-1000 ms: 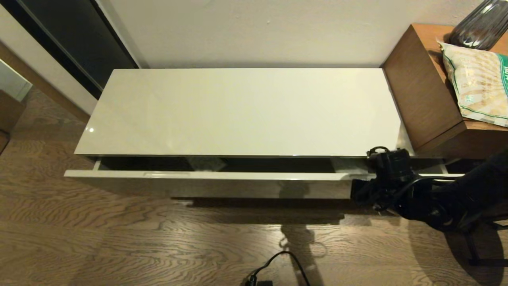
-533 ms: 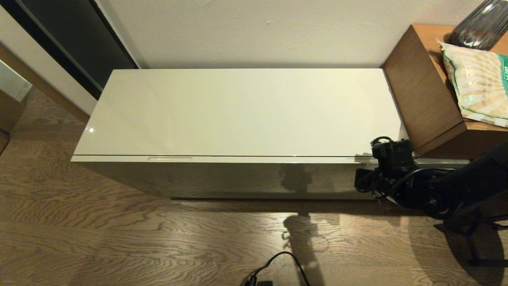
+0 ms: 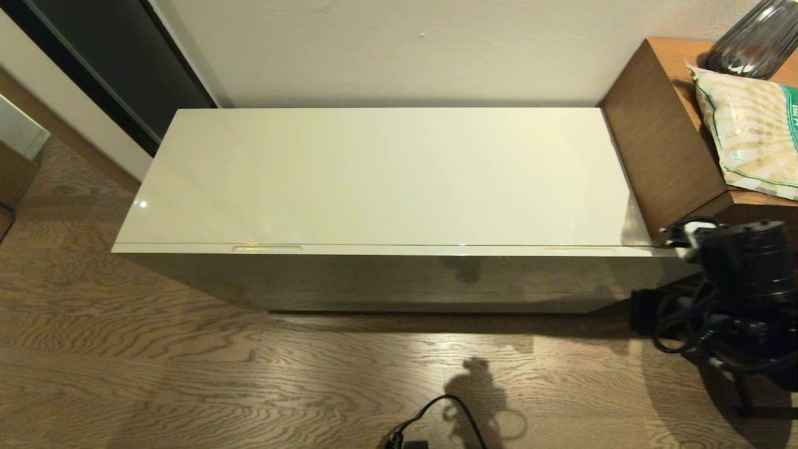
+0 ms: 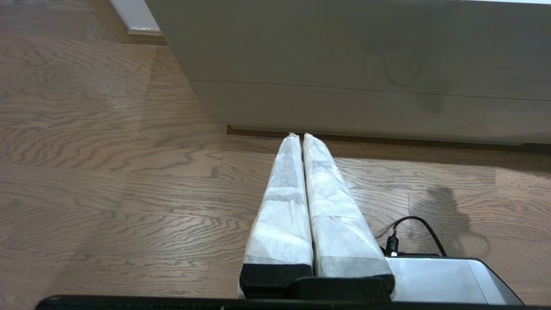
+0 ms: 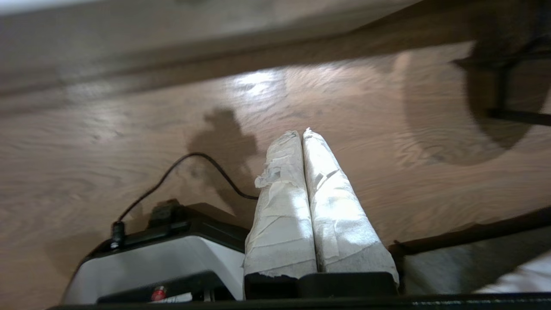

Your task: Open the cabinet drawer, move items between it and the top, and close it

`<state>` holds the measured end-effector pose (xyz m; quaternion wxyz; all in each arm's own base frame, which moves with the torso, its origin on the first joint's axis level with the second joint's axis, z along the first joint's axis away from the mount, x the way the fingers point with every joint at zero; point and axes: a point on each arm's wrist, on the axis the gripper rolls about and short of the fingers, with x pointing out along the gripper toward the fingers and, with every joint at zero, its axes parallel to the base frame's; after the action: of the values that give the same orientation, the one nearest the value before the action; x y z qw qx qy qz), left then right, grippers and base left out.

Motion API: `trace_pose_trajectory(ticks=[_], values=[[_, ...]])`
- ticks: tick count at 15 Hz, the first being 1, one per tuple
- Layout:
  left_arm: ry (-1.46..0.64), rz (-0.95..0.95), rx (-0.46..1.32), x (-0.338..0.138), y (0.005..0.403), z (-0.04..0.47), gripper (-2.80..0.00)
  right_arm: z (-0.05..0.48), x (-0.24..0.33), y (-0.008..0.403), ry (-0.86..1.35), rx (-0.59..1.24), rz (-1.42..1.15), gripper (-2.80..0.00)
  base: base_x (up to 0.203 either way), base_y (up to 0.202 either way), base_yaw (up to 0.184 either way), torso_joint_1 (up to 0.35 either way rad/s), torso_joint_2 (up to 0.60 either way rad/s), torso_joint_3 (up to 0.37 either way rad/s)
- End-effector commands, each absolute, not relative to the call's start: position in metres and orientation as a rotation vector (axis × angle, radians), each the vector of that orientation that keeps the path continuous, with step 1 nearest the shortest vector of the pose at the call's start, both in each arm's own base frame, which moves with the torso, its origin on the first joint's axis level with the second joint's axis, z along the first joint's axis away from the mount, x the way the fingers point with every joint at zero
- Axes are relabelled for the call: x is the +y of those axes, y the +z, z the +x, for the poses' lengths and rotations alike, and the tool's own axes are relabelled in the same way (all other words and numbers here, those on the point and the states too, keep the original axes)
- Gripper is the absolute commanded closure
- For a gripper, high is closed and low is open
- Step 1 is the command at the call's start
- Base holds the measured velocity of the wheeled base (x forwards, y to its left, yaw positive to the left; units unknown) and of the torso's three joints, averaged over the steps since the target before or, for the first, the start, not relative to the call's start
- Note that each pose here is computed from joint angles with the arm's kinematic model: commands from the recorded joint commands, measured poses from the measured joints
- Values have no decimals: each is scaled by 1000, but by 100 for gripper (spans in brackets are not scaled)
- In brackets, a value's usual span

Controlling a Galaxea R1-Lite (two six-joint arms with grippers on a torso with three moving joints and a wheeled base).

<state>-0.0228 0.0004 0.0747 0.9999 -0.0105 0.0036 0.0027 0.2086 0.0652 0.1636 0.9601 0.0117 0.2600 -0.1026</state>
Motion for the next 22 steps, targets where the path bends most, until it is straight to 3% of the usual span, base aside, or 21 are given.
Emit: trace_pose_trajectory(ticks=[1,4,9,12,18,22], values=[[6,-21,5,0,75,-23,0,116,32,222,-212,466,56,0,0,0,0,0,0,0],[6,-21,5,0,75,-23,0,-3,-13,242,-277,596,63,0,0,0,0,0,0,0],[6,-21,6,0,75,-23,0,-127,-10,190,-280,562,107,0,0,0,0,0,0,0],[6,-21,6,0,75,-23,0,-131,-4,149,-229,460,9,0,0,0,0,0,0,0],[6,-21,6,0,75,-23,0,-58,-5,121,-255,134,27,0,0,0,0,0,0,0],[6,-21,6,0,75,-23,0,-23,-3,94,-133,-115,-50,0,0,0,0,0,0,0]])
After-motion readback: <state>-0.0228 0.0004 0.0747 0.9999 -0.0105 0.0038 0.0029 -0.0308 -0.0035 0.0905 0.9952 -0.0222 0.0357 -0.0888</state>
